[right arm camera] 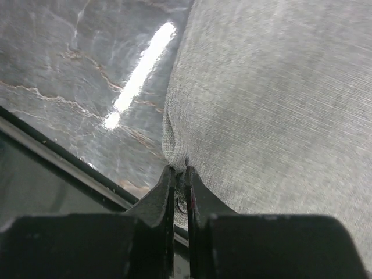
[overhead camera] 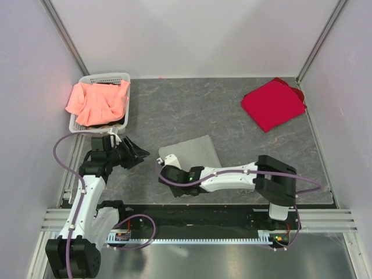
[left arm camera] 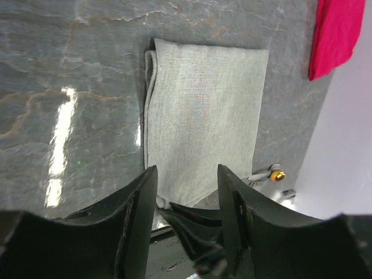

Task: Fold the napkin into a case and place the utensils inside
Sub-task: Pick up the upper triangle-folded napkin from the center of the board.

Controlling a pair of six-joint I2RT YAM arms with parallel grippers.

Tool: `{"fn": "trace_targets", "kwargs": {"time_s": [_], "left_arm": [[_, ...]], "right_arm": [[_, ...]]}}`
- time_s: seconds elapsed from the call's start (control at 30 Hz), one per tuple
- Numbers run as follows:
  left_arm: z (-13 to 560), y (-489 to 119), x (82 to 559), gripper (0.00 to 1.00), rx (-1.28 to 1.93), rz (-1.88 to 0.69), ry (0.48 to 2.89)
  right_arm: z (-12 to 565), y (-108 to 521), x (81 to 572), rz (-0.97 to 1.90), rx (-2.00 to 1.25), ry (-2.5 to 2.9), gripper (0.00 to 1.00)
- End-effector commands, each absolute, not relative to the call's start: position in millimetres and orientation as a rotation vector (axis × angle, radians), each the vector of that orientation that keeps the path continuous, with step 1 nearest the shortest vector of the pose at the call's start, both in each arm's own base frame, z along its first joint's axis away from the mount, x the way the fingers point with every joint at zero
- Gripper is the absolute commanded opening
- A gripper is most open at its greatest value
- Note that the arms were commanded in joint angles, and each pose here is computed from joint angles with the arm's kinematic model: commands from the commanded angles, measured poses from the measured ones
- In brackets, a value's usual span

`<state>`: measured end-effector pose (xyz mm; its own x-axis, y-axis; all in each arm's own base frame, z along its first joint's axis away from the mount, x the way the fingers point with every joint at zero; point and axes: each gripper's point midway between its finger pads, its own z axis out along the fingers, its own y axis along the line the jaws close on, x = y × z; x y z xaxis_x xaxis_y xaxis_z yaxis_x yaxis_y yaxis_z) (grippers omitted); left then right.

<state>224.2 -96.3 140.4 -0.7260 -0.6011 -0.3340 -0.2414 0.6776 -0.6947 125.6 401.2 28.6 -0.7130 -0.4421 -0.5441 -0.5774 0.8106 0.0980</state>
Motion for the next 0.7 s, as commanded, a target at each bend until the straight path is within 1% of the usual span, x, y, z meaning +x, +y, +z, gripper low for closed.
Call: {"fn": "trace_targets", "kwargs": {"time_s": [0.0,0.17,0.23,0.27,0.3,0.4,0.47,0.57,0.63,0.67], "left_arm": [[152,-116,239,0.56,-0.592,-1.056,2.248],[137,-120,242,0.59,-0.634,-1.104,2.26],[132,-123,243,0.63,-0.66,-1.134,2.266],[133,-125,246,0.71,-0.65,-1.144,2.253],[132,-125,247,0.73,-0.661,-1.141,2.254],[123,-122,253,0.73,-0.699,-1.117,2.267],[121,-131,250,0.73,-0.671,-1.133,2.298],[120,-130,250,0.73,-0.676,-1.124,2.289],[123,-130,249,0.72,-0.664,-1.123,2.281],[126,-130,248,0.72,-0.654,-1.119,2.272]], "right_arm": [[88,409,132,0.672,-0.621,2.433,0.0],[106,402,139,0.837,-0.532,2.424,0.0],[108,395,140,0.875,-0.509,2.427,0.0],[110,396,141,0.902,-0.488,2.419,0.0],[109,390,140,0.911,-0.479,2.422,0.0],[106,387,140,0.95,-0.459,2.427,0.0],[102,389,140,0.953,-0.466,2.43,0.0],[88,395,134,0.95,-0.529,2.472,0.0],[79,401,133,0.906,-0.582,2.486,0.09],[65,397,131,0.835,-0.609,2.534,0.15]]}}
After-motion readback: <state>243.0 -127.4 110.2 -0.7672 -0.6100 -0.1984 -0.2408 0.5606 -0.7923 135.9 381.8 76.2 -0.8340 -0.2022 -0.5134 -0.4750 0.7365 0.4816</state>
